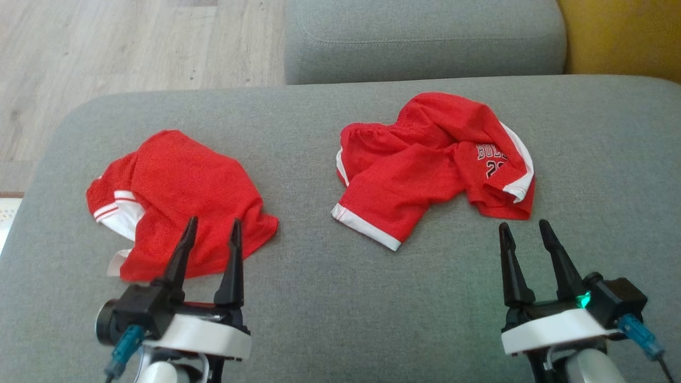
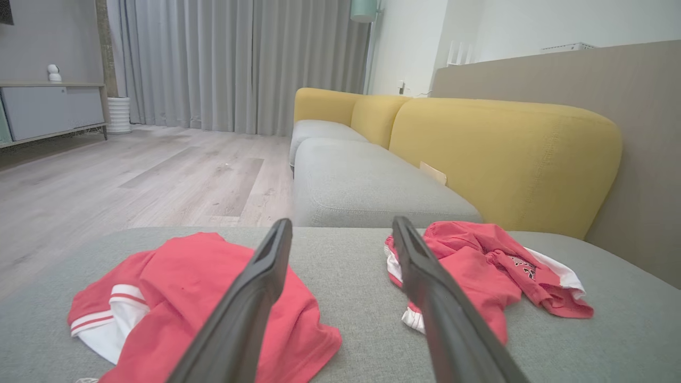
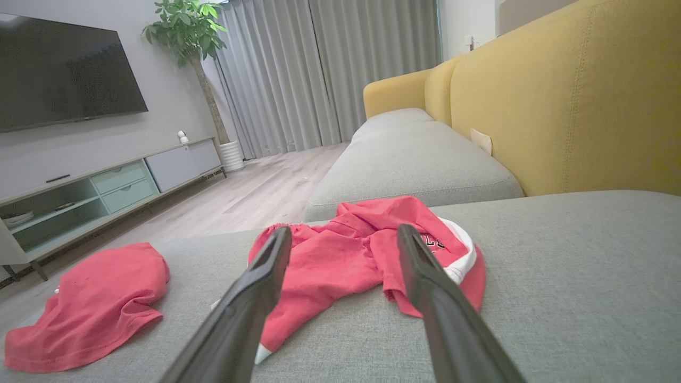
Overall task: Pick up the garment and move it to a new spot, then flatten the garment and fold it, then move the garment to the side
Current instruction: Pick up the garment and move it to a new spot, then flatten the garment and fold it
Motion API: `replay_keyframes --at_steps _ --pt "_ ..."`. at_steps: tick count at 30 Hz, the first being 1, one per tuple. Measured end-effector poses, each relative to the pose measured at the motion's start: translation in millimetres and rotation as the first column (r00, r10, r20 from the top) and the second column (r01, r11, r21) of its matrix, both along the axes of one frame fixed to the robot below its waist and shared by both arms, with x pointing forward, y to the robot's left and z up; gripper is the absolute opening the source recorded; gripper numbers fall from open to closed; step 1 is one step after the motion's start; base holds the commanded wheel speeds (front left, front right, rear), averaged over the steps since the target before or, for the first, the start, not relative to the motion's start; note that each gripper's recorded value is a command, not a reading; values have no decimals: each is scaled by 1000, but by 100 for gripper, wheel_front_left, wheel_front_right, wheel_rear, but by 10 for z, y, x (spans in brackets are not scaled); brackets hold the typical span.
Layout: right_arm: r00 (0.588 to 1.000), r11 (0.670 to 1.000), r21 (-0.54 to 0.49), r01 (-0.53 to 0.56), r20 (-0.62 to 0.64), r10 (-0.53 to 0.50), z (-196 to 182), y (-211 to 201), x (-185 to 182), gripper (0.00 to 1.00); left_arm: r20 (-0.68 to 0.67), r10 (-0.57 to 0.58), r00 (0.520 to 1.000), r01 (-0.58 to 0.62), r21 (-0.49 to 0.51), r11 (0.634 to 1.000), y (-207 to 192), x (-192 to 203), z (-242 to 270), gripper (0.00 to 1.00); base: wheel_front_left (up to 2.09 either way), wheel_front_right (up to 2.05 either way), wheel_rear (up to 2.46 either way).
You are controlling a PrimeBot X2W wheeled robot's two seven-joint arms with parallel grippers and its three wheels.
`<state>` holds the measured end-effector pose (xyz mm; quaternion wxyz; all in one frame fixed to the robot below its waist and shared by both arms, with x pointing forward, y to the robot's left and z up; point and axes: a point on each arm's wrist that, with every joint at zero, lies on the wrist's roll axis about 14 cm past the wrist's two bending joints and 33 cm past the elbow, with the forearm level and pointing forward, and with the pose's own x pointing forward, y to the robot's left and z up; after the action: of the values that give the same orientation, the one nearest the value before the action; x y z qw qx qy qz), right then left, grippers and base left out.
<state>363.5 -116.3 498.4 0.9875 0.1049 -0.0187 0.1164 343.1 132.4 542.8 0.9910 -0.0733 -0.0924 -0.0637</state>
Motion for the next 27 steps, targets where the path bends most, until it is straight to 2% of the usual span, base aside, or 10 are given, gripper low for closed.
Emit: replay_keyframes --at_steps 9,17,22,27 --pt "999 999 -6 -45 -19 45 -64 145 15 100 -12 -11 1000 11 7 1000 2 -6 -46 100 0 0 0" --pt "975 973 -68 -220 -34 218 -147 699 103 100 -41 19 999 -19 -1 1000 88 -1 -128 100 0 0 0" --pt "930 921 -131 -368 -62 363 -251 1171 198 100 -45 54 998 -55 -6 998 191 -17 -128 100 0 0 0" --pt "858 834 -211 -510 -185 479 -538 1575 237 100 -55 101 993 -102 -12 995 322 -75 -149 100 0 0 0"
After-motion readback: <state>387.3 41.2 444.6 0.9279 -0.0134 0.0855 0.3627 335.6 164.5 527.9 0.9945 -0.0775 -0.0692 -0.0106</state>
